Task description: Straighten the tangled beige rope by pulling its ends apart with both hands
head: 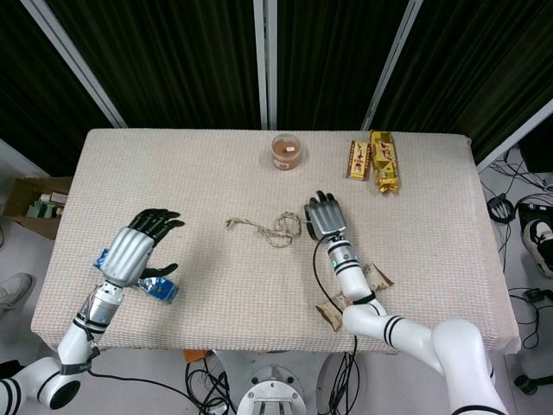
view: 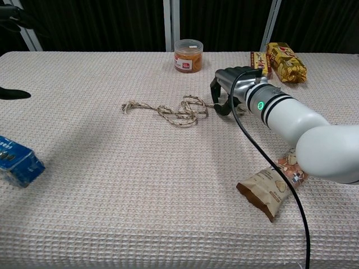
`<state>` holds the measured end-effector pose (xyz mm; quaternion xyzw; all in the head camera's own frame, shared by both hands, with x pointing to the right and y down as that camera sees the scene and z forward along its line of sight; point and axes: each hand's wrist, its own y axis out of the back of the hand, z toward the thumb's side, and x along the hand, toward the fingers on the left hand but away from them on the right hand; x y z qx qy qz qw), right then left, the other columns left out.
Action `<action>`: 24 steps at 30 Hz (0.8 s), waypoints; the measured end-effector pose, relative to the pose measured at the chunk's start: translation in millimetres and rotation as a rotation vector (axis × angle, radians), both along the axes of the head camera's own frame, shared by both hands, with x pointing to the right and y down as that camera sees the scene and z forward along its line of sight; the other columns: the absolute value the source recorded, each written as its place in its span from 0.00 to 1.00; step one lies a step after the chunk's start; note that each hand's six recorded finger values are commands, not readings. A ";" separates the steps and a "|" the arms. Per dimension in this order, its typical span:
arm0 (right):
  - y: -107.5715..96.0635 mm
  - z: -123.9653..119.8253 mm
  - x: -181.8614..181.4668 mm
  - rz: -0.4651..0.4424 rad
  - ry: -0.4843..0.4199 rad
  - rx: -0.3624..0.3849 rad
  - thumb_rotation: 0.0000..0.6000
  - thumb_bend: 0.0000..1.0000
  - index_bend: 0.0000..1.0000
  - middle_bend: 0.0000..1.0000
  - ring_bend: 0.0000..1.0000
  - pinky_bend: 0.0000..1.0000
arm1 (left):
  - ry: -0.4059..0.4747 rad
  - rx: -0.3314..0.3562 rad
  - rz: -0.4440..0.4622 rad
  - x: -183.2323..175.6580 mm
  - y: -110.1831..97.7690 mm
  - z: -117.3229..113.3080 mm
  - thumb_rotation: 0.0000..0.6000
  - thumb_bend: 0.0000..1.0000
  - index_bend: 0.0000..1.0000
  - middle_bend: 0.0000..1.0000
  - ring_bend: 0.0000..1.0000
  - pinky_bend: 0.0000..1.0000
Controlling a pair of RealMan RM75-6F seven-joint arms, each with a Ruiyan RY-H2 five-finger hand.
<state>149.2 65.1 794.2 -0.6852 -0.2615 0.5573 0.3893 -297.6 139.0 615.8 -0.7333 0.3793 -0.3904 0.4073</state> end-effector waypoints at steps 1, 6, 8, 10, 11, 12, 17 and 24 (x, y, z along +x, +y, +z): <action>-0.3 0.0 0.4 0.000 0.002 0.002 1.00 0.44 0.64 0.39 0.13 0.25 | -0.001 -0.002 0.000 0.2 -0.3 0.6 1.00 0.02 0.26 0.21 0.17 0.20; -2.5 -2.4 1.9 -0.003 0.002 0.017 1.00 0.47 0.68 0.40 0.14 0.25 | -0.006 -0.013 -0.001 1.7 -4.0 4.2 1.00 0.02 0.27 0.21 0.17 0.20; -4.2 -5.2 3.2 -0.007 0.002 0.030 1.00 0.48 0.69 0.41 0.14 0.25 | -0.006 -0.016 -0.002 3.1 -7.2 5.5 1.00 0.02 0.28 0.21 0.17 0.20; -6.9 -10.0 6.0 -0.012 0.003 0.048 1.00 0.48 0.70 0.41 0.14 0.25 | -0.002 -0.023 0.000 6.3 -11.7 7.2 1.00 0.02 0.30 0.21 0.17 0.20; -8.1 -12.2 7.6 -0.014 0.004 0.055 1.00 0.48 0.71 0.41 0.14 0.25 | 0.001 -0.027 0.001 8.2 -13.9 8.2 1.00 0.02 0.31 0.21 0.17 0.20; -9.7 -15.4 10.0 -0.017 0.006 0.065 1.00 0.48 0.71 0.41 0.14 0.25 | 0.005 -0.034 0.003 11.2 -17.0 10.0 1.00 0.02 0.33 0.21 0.17 0.20; -16.0 -31.6 23.6 -0.030 0.023 0.101 1.00 0.48 0.71 0.41 0.14 0.25 | 0.015 -0.085 0.014 27.9 -31.1 23.3 1.00 0.02 0.39 0.21 0.17 0.20; -19.8 -46.3 46.1 -0.013 0.058 0.113 1.00 0.48 0.72 0.41 0.14 0.24 | -0.015 -0.197 0.018 67.4 -51.2 66.3 1.00 0.06 0.40 0.21 0.17 0.19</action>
